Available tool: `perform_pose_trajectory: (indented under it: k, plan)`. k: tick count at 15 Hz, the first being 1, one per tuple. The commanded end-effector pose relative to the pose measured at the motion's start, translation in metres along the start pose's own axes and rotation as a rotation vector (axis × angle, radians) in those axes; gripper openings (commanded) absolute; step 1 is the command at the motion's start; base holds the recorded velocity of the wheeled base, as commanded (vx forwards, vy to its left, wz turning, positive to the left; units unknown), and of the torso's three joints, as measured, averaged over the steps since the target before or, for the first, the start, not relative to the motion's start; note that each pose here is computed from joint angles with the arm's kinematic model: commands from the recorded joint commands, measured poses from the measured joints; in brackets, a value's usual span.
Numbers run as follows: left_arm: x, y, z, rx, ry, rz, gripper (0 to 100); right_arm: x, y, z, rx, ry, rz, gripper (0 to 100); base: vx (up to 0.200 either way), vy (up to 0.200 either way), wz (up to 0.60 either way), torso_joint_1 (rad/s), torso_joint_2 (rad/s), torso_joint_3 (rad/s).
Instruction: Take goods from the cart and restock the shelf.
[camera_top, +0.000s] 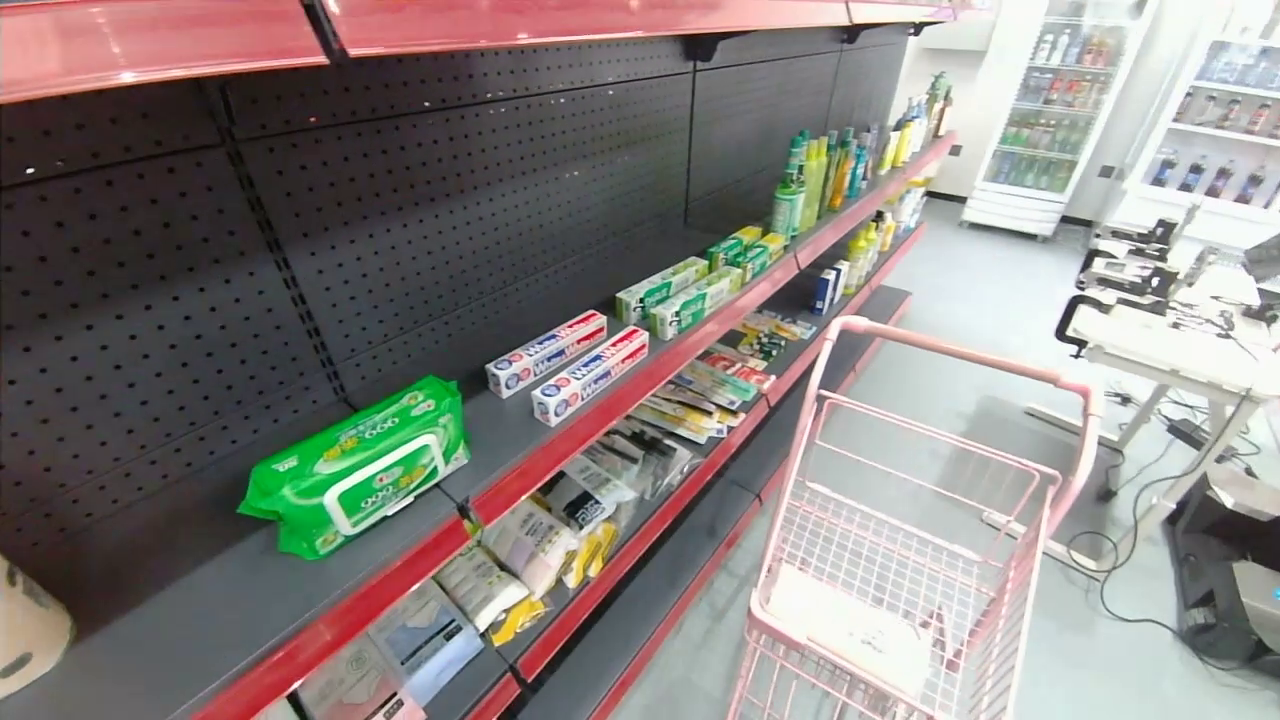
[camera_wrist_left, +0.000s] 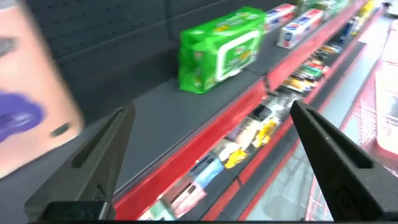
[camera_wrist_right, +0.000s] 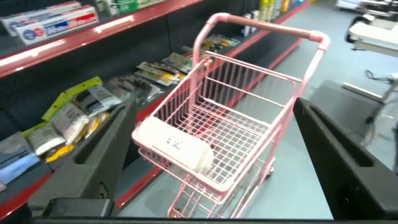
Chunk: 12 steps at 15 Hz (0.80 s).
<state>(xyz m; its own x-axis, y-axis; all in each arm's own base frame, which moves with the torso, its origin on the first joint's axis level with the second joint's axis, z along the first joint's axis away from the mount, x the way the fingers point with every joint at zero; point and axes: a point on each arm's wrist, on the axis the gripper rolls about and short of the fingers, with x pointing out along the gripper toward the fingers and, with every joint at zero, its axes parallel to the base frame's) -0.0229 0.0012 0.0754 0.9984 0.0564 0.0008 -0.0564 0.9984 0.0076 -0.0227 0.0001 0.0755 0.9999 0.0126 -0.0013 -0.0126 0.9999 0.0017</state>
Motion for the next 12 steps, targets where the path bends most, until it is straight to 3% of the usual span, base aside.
perform_pose_trajectory:
  k: [1, 2, 8, 11, 12]
  plan:
    - [0.000, 0.000, 0.000, 0.000, 0.001, 0.002, 100, 0.000, 0.000, 0.000, 0.000, 0.000, 0.000, 100, 0.000, 0.000, 0.00, 0.000, 0.00, 0.000]
    - [0.000, 0.000, 0.000, 0.000, 0.001, 0.002, 100, 0.000, 0.000, 0.000, 0.000, 0.000, 0.000, 100, 0.000, 0.000, 0.00, 0.000, 0.00, 0.000]
    - [0.000, 0.000, 0.000, 0.000, 0.001, 0.002, 100, 0.001, 0.000, 0.000, -0.001, 0.014, 0.023, 100, -0.200, 0.000, 0.00, -0.002, 0.00, 0.002]
    - [0.000, 0.000, 0.000, 0.000, 0.001, 0.002, 100, 0.005, 0.000, 0.003, -0.034, 0.065, -0.002, 100, 0.000, 0.000, 0.00, 0.000, 0.00, 0.000]
    - [0.000, 0.000, 0.000, 0.000, 0.001, 0.002, 100, 0.006, 0.000, 0.016, -0.031, 0.062, -0.018, 100, 0.000, 0.000, 0.00, 0.000, 0.00, 0.000]
